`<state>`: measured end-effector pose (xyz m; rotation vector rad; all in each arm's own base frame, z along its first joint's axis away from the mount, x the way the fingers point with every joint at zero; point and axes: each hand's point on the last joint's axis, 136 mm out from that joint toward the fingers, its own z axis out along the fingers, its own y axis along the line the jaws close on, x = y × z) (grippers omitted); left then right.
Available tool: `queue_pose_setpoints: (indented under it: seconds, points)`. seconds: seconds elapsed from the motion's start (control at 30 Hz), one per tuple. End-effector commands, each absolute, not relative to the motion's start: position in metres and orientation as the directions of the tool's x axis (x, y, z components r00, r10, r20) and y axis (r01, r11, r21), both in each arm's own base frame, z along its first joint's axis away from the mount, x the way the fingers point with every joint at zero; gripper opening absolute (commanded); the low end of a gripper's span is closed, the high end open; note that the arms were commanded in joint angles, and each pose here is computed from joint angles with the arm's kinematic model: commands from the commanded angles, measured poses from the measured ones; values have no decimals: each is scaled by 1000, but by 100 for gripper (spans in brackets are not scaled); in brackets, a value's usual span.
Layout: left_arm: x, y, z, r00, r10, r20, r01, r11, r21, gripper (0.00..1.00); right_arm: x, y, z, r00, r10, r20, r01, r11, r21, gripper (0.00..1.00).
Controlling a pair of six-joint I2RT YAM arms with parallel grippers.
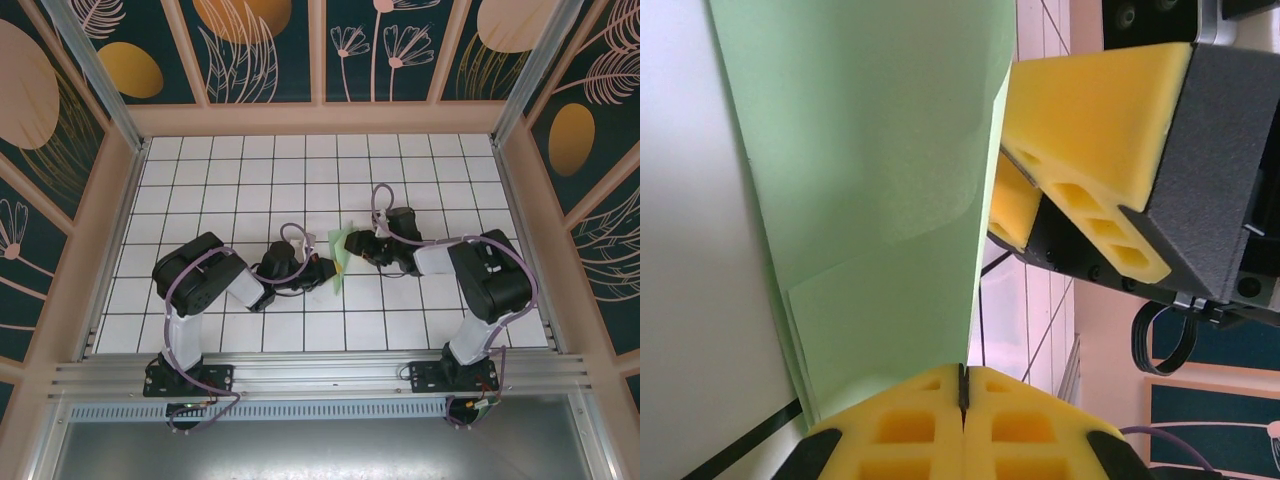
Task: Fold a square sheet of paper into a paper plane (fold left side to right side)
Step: Fold the wing for the fifth time at the center of the table.
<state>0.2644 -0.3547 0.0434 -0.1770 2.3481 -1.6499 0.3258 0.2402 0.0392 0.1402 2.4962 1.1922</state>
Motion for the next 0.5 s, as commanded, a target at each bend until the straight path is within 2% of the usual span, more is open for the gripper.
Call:
queue_pose_setpoints:
  seconds: [0.0, 0.23, 0.47]
  points:
    - [266, -355, 44, -958, -248, -141, 53, 330, -942, 3, 331, 246, 31, -933, 241, -269, -48, 655, 754, 49]
    - [267, -354, 46, -956, -245, -162, 70, 345, -936, 15, 326, 244, 11, -949, 234, -213, 9, 694, 720, 44]
    - [274, -351, 53, -948, -237, -213, 107, 394, -913, 27, 326, 243, 5, -953, 228, -201, 20, 707, 707, 43]
